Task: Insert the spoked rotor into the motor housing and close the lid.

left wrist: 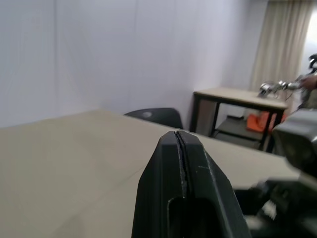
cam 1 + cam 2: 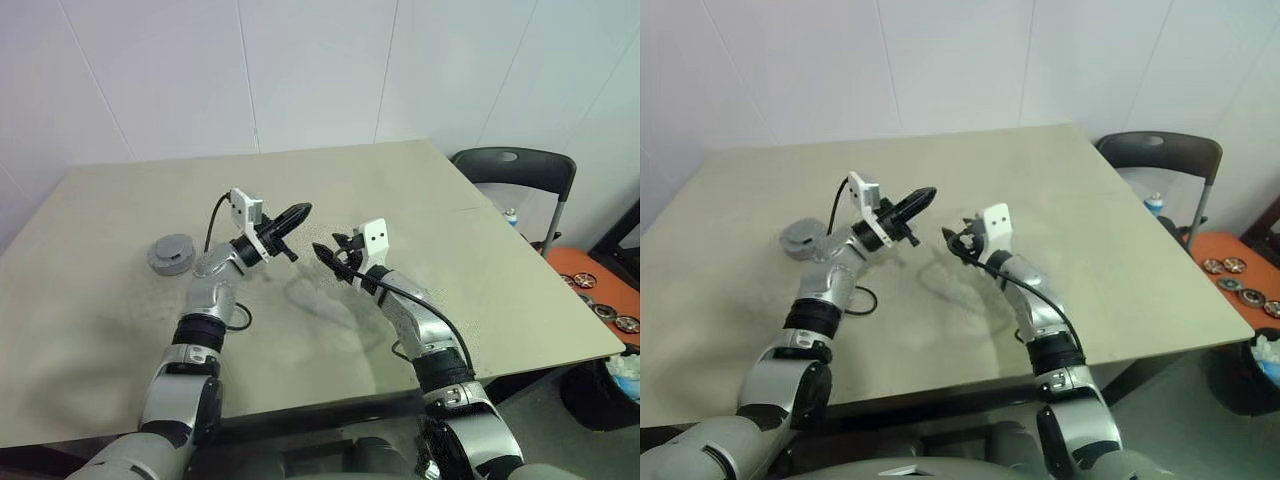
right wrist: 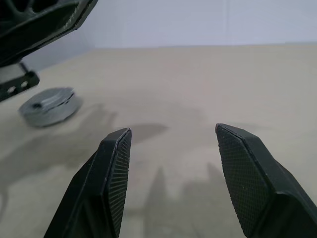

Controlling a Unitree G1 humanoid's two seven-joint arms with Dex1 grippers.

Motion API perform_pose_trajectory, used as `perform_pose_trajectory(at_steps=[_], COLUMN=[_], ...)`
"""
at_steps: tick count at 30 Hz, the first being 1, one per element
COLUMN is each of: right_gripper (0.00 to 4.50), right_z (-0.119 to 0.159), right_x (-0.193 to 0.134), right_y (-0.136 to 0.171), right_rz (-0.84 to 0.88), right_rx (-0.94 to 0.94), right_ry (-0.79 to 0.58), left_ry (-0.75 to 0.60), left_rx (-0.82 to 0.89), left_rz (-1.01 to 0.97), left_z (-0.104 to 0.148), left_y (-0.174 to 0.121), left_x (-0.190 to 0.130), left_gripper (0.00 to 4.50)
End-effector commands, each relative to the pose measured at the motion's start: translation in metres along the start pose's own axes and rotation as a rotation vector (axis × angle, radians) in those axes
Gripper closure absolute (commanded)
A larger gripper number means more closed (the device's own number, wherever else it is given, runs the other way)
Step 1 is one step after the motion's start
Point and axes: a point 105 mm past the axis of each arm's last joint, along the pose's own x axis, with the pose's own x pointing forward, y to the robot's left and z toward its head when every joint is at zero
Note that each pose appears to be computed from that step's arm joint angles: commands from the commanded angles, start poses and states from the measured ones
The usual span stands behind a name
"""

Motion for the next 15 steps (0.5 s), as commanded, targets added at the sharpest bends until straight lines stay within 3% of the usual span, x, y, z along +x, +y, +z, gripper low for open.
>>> perform_pose_trajectory(at_steps=[1,5,7,11,15], right_gripper=[1.65,1.65,1.29,0.05,0.00], right_z=[0.022,0.022,0.024,0.024,0.021], right_x=[0.002,0.000,-0.001,-0.002,-0.005], right_y=[0.007,0.006,0.005,0.007,0.005], right_rz=[0.082,0.086,0.077,0.086,0.067], right_rx=[-0.068,-0.105,-0.119,-0.147,-0.149], right_ry=[-0.051,-0.033,-0.036,-0.030,-0.025], left_ry=[-0.010,0.031,0.063,0.158,0.159], left_rx=[0.060,0.094,0.106,0.135,0.128], left_rz=[0.004,0.066,0.088,0.090,0.114], left_z=[0.013,0.014,0.012,0.003,0.005], left_y=[0.006,0.017,0.021,0.022,0.024], left_x=[-0.018,-0.053,-0.069,-0.091,-0.098], left_gripper=[4.46,4.46,4.31,3.20,1.81])
